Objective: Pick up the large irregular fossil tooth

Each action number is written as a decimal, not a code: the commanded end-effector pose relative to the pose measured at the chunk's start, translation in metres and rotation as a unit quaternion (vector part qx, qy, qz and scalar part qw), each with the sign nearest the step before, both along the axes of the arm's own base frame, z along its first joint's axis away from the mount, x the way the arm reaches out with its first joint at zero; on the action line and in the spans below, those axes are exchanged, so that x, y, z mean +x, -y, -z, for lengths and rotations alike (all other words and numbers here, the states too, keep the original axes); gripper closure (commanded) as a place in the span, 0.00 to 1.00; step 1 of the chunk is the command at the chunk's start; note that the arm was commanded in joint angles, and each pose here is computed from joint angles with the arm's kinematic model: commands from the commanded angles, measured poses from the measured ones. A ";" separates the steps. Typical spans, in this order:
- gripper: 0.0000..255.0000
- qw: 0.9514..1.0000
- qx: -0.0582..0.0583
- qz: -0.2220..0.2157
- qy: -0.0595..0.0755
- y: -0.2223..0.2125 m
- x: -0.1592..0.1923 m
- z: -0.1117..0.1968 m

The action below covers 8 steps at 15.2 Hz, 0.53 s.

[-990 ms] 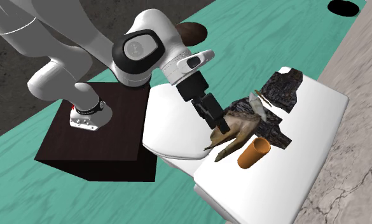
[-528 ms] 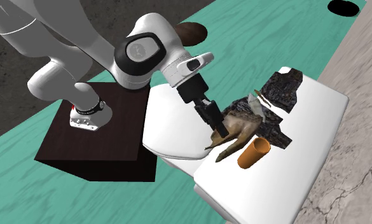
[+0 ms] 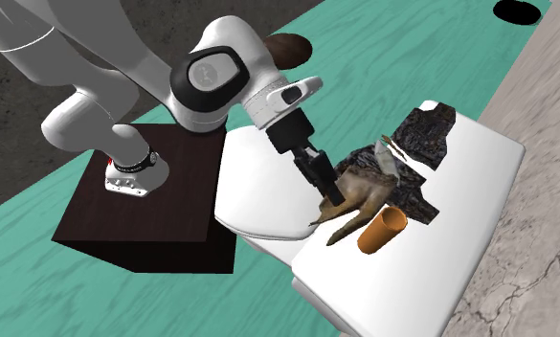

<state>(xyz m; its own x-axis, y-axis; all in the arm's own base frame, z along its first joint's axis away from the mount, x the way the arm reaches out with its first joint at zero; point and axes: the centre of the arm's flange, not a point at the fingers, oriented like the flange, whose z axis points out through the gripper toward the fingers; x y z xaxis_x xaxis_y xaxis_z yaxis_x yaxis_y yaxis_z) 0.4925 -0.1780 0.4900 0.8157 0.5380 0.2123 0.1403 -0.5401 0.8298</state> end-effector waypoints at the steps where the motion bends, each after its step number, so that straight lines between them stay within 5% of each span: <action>1: 1.00 1.000 0.002 0.000 -0.004 -0.001 0.000 -0.005; 8: 1.00 1.000 0.002 0.000 -0.004 -0.001 0.000 -0.042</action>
